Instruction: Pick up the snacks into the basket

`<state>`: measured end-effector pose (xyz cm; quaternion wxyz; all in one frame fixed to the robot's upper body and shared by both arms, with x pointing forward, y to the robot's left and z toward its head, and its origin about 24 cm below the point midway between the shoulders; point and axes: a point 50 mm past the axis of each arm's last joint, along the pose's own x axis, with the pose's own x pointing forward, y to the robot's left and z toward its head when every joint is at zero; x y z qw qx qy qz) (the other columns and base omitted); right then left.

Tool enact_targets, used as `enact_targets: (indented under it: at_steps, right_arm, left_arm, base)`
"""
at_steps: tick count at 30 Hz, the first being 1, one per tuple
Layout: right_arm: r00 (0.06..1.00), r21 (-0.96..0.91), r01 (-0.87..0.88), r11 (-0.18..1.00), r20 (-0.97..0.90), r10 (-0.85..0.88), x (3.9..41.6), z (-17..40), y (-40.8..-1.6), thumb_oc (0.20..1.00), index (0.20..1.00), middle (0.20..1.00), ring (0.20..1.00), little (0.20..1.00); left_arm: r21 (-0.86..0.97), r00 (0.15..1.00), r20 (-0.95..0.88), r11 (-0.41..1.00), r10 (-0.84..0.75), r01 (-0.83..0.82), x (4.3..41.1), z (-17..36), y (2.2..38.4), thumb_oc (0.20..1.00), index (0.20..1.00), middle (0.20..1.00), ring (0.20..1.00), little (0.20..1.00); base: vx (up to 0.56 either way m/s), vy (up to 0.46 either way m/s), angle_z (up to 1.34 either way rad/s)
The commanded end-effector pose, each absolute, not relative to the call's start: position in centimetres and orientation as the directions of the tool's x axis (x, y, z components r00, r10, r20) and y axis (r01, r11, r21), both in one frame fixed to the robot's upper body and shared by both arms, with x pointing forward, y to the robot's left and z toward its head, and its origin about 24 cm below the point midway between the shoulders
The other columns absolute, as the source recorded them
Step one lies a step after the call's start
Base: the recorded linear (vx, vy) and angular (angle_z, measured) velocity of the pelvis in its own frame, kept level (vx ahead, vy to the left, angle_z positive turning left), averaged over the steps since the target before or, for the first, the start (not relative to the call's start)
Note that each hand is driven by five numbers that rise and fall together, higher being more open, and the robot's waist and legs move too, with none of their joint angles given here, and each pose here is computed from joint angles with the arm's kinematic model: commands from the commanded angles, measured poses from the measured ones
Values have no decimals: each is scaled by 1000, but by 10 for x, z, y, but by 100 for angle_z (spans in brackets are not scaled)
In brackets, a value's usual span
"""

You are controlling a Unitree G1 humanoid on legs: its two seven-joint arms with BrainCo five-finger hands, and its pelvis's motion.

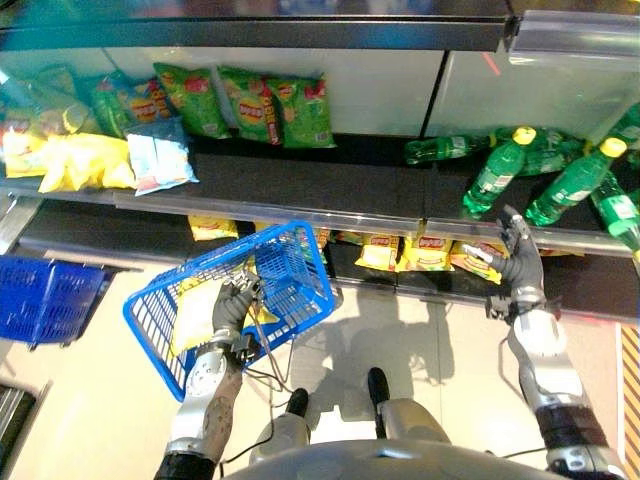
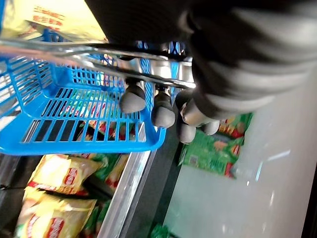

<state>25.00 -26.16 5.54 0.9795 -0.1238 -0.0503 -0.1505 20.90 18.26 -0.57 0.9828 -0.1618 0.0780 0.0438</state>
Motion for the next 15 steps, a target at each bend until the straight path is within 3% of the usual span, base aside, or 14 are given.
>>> enact_targets:
  at_steps: [1, 7, 15]
  right_arm:
    - [911, -215, 374, 902, 266, -315, 247, 78, -266, 1000, 1000, 1000, 1000, 1000]
    - [869, -206, 465, 861, 289, -401, 254, 82, -277, 1000, 1000, 1000, 1000, 1000]
    - [776, -159, 617, 770, 286, -563, 260, 84, -303, 1000, 1000, 1000, 1000, 1000]
  left_arm:
    - [-258, 975, 222, 964, -8, 67, 231, 68, 179, 200, 200, 200, 200, 200]
    - [-240, 971, 239, 967, -25, 84, 235, 72, 176, 200, 200, 200, 200, 200]
    - [-198, 964, 264, 978, -8, 62, 228, 78, 184, 200, 200, 200, 200, 200]
  base:
    - [-34, -208, 78]
    - [-17, -90, 59]
    - [30, 1, -27]
